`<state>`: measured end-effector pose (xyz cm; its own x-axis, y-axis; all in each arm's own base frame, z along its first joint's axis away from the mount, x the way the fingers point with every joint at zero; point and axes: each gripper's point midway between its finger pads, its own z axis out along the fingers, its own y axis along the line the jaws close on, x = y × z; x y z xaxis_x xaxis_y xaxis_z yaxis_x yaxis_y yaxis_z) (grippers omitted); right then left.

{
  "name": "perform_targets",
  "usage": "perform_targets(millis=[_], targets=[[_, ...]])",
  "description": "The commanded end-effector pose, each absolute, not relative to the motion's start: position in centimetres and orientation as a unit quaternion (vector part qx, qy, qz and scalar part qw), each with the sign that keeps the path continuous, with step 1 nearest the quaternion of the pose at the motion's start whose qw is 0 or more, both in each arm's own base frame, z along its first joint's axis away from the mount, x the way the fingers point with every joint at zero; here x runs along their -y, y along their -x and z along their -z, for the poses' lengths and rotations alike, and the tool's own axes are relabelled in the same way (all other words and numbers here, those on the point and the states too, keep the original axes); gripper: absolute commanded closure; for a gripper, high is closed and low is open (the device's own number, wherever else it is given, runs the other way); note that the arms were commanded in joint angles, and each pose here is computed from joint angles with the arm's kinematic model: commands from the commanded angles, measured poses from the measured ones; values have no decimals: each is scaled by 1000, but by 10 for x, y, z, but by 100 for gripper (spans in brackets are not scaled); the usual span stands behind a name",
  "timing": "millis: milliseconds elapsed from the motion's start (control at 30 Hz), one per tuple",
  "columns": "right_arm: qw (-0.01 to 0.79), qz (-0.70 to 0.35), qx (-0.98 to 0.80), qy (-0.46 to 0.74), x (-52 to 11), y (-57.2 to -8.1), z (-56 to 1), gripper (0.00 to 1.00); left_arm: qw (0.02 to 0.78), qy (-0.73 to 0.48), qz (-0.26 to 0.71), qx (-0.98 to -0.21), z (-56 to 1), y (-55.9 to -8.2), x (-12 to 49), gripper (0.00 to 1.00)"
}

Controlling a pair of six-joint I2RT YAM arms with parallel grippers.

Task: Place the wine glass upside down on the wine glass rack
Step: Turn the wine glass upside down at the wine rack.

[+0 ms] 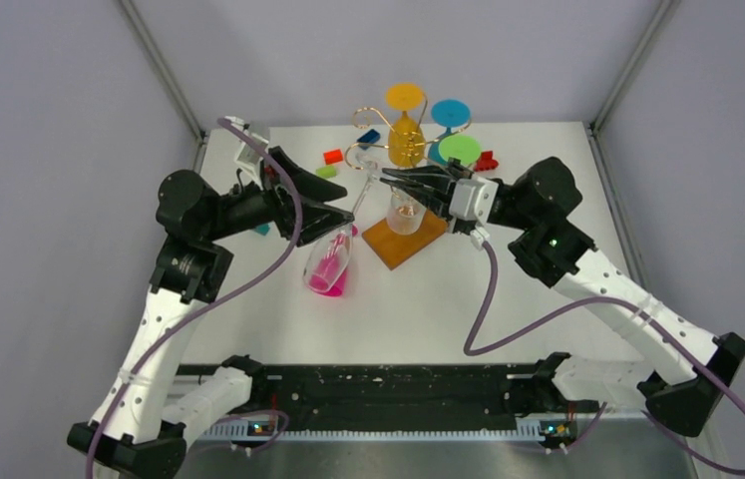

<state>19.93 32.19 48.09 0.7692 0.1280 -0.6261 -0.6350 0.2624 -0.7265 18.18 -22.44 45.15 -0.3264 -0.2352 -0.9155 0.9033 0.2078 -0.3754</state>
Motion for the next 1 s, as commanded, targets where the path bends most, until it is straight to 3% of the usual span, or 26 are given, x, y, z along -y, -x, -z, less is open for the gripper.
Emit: perform_targets(millis=[0,200,367,567,733,967], targets=[[791,-242,-165,537,-318,-180,-527,100,501,-327,558,-575,-447,-173,229,28],[788,-238,-164,543,-321,-181,-528,100,485,-353,543,-588,-434,-171,235,33],[786,-238,-162,547,-323,-180,-526,100,476,-361,539,-594,-426,-171,238,42],[785,-235,-163,550,-324,-181,-523,100,480,-360,527,-602,-421,-175,239,65],[784,-233,-161,552,-325,-181,-520,100,486,-359,520,-604,-418,-179,239,100],[786,-231,-149,554,-325,-178,-516,100,515,-364,500,-593,-416,-185,237,100]])
